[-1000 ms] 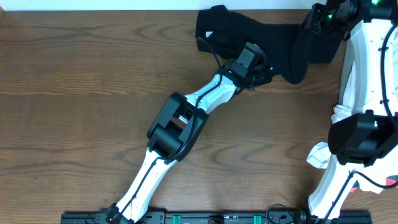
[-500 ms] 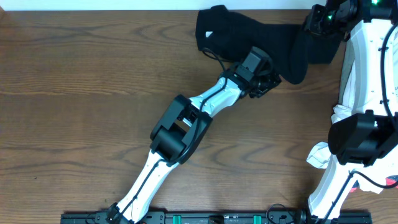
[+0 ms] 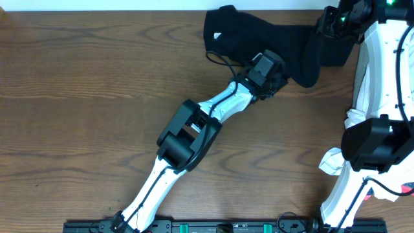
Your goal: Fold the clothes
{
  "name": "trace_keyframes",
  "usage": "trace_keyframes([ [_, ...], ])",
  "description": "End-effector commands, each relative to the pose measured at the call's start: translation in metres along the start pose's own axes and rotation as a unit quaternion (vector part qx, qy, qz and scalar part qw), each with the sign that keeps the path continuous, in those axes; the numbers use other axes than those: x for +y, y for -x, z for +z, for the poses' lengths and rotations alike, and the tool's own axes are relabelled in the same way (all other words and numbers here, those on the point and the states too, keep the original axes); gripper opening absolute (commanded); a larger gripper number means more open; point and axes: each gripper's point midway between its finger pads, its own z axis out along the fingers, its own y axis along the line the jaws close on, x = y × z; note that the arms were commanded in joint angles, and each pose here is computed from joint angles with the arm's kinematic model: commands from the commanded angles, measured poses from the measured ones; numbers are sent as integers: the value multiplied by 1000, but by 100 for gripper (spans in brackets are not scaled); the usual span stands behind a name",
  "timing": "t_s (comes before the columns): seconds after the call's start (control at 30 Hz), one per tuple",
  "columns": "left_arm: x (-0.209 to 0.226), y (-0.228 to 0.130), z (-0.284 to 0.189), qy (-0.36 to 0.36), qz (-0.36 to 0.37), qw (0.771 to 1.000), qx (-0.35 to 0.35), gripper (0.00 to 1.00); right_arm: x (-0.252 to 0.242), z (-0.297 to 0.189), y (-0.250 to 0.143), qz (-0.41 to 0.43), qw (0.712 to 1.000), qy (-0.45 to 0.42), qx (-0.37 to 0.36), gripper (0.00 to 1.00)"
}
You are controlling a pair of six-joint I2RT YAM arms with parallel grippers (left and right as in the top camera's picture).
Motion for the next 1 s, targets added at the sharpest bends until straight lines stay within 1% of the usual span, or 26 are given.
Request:
trace_keyframes([
  [0.0,53,25,13,61,1,998,-36,33,9,-17,6,-16,1000,7,-19,1],
  [0.27,59,45,9,62,-7,997,-45,32,7,-17,6,-16,1000,3,-19,1],
  [0.5,58,48,7,60,25,997,-37,30,3,-17,6,-17,1000,-7,-20,1],
  [0.7,58,48,7,60,48,996,-36,21,3,-17,6,-17,1000,-7,-20,1],
  [0.73,58,48,7,60,52,996,-36,19,3,-17,6,-17,1000,-7,-20,1],
  [0.83,57,48,6,59,60,996,-35,6,3,-17,6,-17,1000,-7,-20,1],
  [0.9,52,47,4,53,73,995,-30,6,3,-17,6,-17,1000,-7,-20,1],
  [0.97,43,46,-1,44,107,993,-21,6,3,-17,6,-17,1000,-8,-19,1],
])
